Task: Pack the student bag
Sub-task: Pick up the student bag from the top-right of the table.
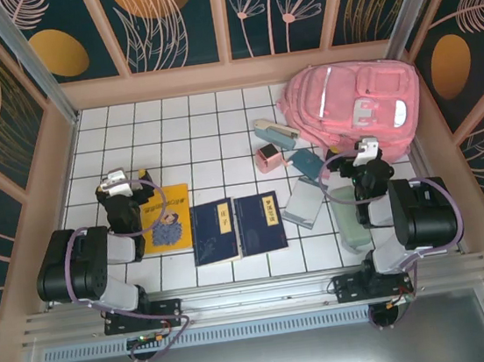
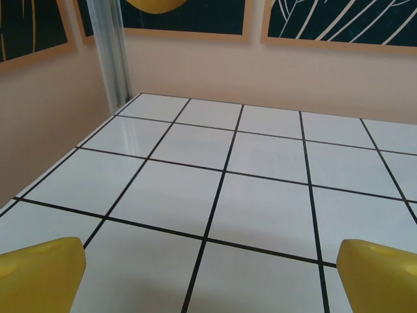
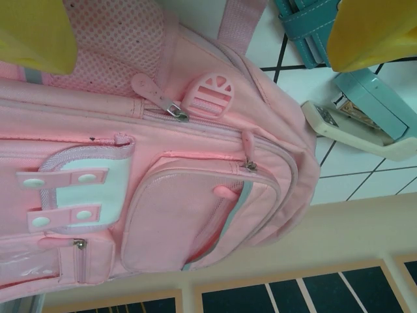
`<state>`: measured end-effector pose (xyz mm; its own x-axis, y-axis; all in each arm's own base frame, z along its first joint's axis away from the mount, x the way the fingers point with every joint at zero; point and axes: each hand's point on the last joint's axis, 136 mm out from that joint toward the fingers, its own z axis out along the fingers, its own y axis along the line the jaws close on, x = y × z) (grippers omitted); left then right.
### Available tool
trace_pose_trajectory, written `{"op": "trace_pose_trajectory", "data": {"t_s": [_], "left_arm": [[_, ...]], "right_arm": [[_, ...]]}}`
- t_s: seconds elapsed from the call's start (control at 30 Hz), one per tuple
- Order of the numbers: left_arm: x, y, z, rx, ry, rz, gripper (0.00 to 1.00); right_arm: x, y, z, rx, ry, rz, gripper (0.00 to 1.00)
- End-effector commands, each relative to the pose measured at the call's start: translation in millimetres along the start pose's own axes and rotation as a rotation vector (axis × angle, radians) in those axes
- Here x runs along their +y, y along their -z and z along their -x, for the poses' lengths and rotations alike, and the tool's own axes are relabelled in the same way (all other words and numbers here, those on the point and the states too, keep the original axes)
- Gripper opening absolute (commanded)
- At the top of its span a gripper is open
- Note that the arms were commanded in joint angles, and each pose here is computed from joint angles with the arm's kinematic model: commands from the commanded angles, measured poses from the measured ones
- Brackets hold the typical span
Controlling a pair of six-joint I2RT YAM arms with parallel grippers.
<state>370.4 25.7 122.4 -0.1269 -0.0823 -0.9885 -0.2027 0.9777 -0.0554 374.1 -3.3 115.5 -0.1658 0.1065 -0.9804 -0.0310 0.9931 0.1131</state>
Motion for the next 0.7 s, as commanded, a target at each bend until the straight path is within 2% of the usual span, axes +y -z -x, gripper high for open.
{"op": "trace_pose_trajectory", "data": {"t_s": [0.0, 0.57, 0.67], "left_arm": [[-0.7, -1.1, 15.3, -0.057, 0.006, -0.010, 0.99], [-1.6, -1.5, 14.8, -0.052, 0.007, -0.014, 0.99], [-5.6, -1.1, 27.1, -0.060, -0.009, -0.031, 0.99]], "right_arm": [[0.3, -2.7, 6.3, -0.015, -0.003, -0.002, 0.99], [0.1, -3.2, 6.1, -0.013, -0.004, -0.002, 0.99], [2.1, -4.3, 8.8, -0.015, 0.005, 0.002, 0.99]]}}
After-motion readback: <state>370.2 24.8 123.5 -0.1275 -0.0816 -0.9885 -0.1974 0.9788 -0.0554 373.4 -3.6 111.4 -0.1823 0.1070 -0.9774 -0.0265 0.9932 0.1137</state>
